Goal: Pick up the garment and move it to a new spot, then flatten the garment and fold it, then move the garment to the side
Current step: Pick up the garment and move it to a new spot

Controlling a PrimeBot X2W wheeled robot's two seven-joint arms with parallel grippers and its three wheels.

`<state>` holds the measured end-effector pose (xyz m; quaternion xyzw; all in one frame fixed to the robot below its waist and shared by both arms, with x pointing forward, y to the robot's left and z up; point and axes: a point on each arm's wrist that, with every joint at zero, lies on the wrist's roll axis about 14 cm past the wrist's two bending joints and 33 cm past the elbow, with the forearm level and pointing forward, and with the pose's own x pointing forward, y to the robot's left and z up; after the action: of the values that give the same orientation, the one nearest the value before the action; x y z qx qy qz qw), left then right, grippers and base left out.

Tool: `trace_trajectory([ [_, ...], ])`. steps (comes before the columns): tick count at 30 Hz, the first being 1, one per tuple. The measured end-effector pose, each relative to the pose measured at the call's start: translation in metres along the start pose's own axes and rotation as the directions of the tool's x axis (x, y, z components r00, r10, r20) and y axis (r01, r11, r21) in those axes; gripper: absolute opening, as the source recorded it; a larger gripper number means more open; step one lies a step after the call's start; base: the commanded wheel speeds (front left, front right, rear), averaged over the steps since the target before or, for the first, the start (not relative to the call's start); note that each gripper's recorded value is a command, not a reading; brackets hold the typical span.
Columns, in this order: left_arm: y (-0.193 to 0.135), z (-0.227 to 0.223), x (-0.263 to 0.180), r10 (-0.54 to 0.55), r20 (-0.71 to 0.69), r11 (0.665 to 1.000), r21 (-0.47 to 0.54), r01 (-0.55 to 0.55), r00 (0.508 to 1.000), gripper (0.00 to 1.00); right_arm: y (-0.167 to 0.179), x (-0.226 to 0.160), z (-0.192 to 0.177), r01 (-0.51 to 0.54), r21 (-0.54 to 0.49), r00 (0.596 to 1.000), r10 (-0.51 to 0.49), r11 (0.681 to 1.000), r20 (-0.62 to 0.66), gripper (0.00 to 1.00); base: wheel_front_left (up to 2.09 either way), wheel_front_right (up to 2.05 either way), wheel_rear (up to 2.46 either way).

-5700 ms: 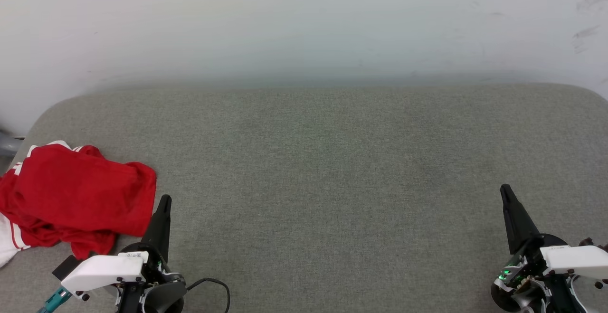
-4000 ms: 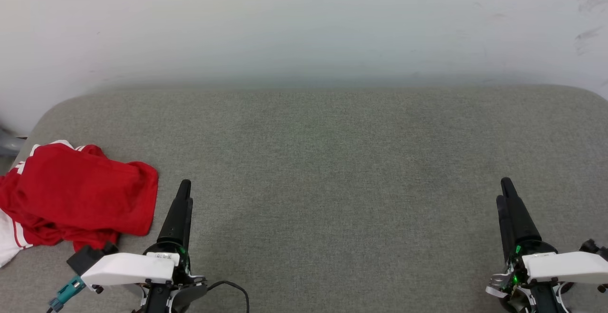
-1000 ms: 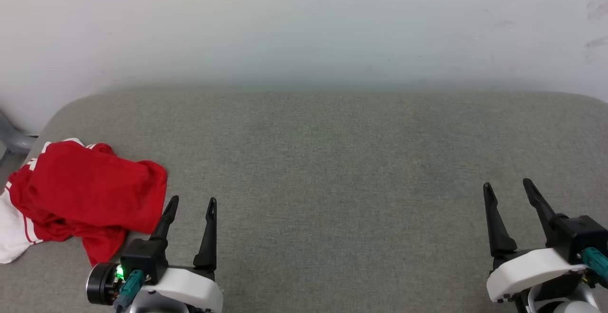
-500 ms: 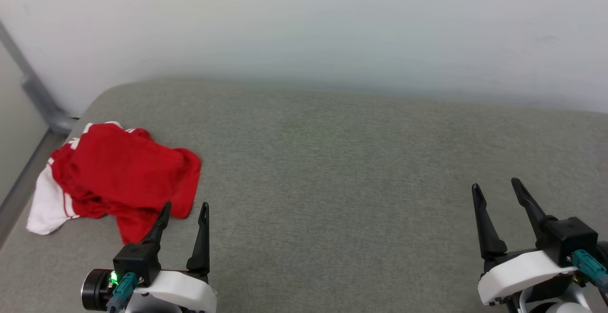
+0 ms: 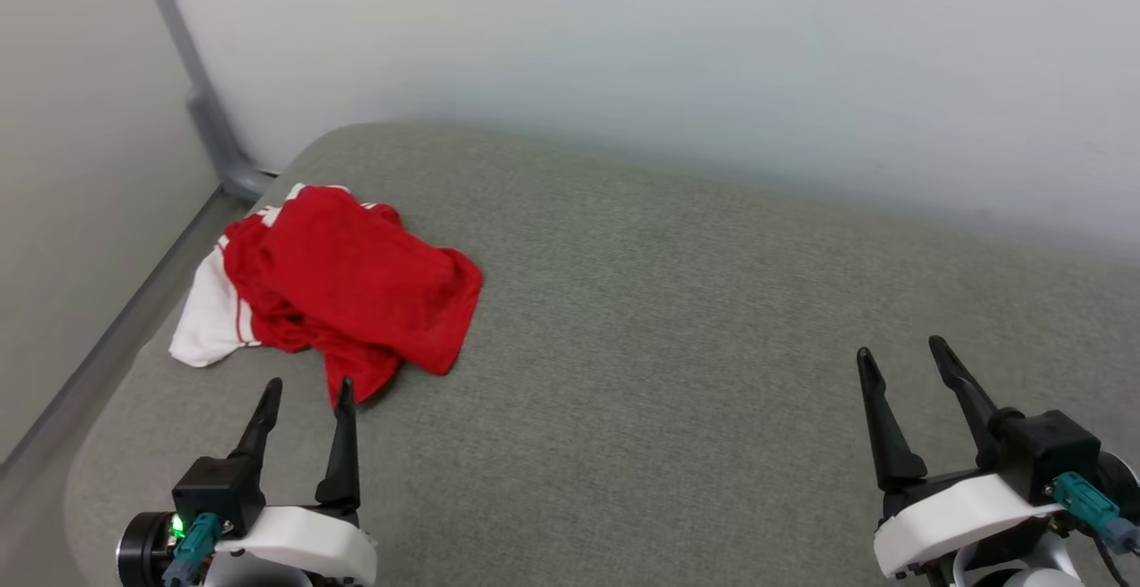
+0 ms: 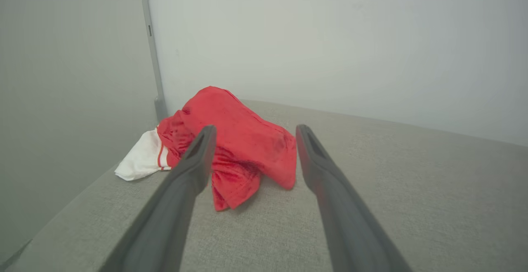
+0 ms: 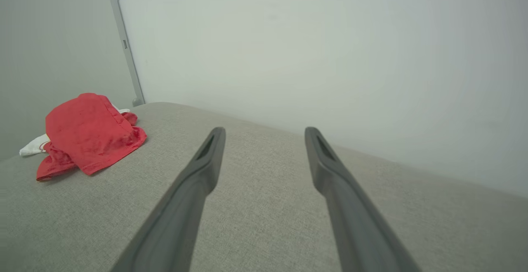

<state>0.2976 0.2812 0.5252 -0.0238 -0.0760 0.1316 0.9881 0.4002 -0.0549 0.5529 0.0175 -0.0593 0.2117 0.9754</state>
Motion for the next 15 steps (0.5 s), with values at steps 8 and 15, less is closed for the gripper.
trace_trajectory([
  [8, 0.032, 0.004, -0.015, 0.089, 0.006, 0.996, 0.019, -0.089, 0.996, 1.0, 0.027, 0.011, 0.0, -0.081, 0.012, 0.997, 0.081, 0.997, 0.007, 1.0, 0.0, 0.0, 0.0],
  [15, 0.038, 0.003, -0.019, 0.107, 0.0, 0.994, 0.019, -0.107, 0.994, 1.0, 0.034, 0.017, 0.005, -0.104, 0.02, 0.994, 0.103, 0.994, 0.024, 1.0, 0.0, 0.0, 0.0],
])
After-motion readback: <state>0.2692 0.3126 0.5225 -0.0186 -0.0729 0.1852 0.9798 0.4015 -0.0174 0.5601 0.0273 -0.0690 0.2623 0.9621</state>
